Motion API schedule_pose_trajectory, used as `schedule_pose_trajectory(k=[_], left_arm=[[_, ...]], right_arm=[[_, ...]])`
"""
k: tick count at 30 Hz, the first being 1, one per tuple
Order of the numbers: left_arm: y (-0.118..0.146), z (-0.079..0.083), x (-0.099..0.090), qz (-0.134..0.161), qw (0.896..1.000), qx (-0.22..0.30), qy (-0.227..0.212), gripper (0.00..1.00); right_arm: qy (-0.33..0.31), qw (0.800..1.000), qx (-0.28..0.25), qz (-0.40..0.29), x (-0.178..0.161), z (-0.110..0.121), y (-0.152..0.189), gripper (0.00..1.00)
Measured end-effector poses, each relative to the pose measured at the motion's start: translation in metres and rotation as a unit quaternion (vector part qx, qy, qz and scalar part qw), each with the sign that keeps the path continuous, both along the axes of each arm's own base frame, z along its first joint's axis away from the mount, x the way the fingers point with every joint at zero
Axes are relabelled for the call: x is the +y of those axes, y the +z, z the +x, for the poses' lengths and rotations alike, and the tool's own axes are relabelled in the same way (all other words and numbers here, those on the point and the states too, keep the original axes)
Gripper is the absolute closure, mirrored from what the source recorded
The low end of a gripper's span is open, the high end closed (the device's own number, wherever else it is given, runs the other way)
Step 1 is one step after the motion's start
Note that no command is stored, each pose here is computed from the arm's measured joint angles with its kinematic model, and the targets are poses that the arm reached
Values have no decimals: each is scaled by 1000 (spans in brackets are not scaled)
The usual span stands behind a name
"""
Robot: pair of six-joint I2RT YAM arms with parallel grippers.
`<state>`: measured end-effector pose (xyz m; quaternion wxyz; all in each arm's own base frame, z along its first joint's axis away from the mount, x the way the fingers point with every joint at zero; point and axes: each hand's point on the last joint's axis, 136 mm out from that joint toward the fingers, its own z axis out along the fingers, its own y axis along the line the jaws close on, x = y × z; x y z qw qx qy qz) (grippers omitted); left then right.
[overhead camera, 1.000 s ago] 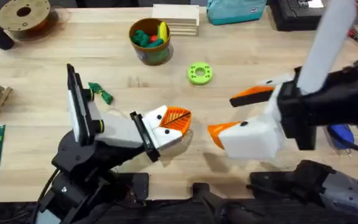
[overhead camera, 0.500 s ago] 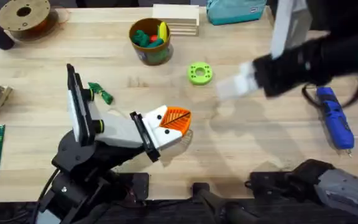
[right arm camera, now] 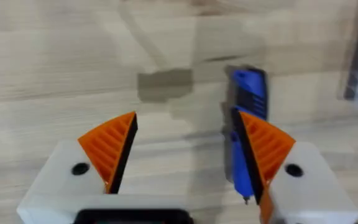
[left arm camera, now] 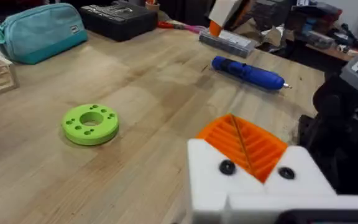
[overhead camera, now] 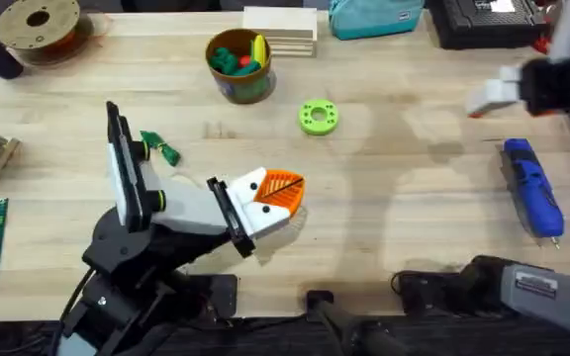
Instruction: Pick up the gripper from the table and insert it into the empty holder that is missing its gripper. Then pick up a screw, insert it into the mounting hole, and use the screwdriver to tighten it. Finally, clean up the table by picking up the vegetable and placing it into the bucket.
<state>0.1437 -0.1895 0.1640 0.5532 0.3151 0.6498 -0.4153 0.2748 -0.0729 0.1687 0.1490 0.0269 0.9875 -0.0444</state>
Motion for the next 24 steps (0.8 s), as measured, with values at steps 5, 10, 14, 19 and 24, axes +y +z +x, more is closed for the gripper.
schedule_pose_trajectory(k=[5, 10, 14, 19, 24], left_arm=[[0, 0, 0, 0, 1000, 0, 0, 994], [0, 0, 0, 0, 1000, 0, 0, 994], [0, 0, 0, 0, 1000, 0, 0, 994], [0, 0, 0, 0, 1000, 0, 0, 994], [0, 0, 0, 0, 1000, 0, 0, 994]], right_arm=[[-48, 999, 24, -12, -52, -20, -7, 37], [-59, 997, 39, -27, -91, -45, -8, 13], [-71, 995, 71, 2, -121, -66, -30, 12], [-50, 992, 103, 46, -126, -70, -59, 12], [-11, 988, 133, 81, -123, -66, -88, 12]])
